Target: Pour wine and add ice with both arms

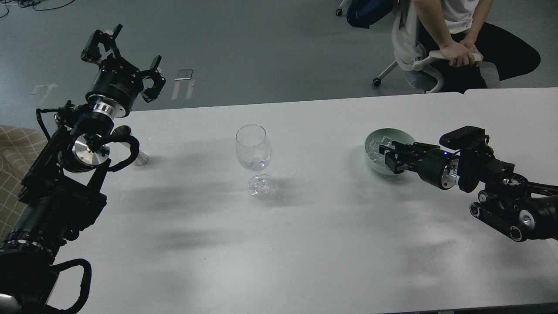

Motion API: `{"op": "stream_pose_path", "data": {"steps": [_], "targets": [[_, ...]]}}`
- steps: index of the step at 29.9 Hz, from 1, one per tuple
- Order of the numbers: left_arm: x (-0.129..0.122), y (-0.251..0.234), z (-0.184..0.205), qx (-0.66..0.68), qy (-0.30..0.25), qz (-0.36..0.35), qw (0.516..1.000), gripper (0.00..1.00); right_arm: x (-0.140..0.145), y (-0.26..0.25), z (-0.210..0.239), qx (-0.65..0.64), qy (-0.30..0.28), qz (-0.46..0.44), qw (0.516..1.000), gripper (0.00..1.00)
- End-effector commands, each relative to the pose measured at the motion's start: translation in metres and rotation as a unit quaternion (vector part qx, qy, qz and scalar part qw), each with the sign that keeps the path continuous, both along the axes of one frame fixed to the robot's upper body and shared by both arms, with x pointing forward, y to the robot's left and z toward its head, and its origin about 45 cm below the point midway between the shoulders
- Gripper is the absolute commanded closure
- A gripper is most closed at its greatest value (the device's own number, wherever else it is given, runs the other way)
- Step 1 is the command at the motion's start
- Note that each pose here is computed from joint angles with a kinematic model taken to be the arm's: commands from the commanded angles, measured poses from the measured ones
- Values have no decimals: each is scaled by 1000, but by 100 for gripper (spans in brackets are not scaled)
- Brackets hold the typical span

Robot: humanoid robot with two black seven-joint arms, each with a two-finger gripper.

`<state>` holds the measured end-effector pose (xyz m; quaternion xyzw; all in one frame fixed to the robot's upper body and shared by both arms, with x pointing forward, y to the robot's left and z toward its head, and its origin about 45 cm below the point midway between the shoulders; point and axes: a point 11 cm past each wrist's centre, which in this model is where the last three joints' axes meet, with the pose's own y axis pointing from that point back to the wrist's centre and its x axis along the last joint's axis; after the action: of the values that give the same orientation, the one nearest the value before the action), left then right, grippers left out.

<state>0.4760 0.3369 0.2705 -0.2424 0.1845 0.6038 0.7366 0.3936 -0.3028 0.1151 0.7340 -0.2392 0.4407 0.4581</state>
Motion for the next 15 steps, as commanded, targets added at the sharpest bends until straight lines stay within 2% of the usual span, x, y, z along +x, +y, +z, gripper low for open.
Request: {"op": "stream_pose_path", "data": {"steps": [1, 2, 3, 4, 6, 8, 15], "targets": [[0, 0, 0, -2, 0, 0, 1000, 4, 0, 0, 0, 1, 0, 0, 1000, 60], [0, 1, 1, -1, -1, 1, 1000, 4, 0, 1, 0, 1, 0, 1, 1000, 60], [0, 2, 0, -1, 0, 2, 1000, 4, 0, 0, 0, 0, 0, 0, 1000, 65], [0, 1, 1, -1, -1, 1, 1000, 4, 0, -2, -1, -1, 1, -2, 1000, 80], [-1, 2, -3, -1, 3, 3, 1000, 4, 0, -3, -1, -3, 0, -5, 1000, 95], [-2, 3, -4, -1, 4, 3, 1000, 4, 0, -3, -1, -3, 0, -5, 1000, 99], [-2, 3, -3, -2, 4, 4, 1000, 4, 1, -3, 1, -2, -2, -4, 1000, 99]]}}
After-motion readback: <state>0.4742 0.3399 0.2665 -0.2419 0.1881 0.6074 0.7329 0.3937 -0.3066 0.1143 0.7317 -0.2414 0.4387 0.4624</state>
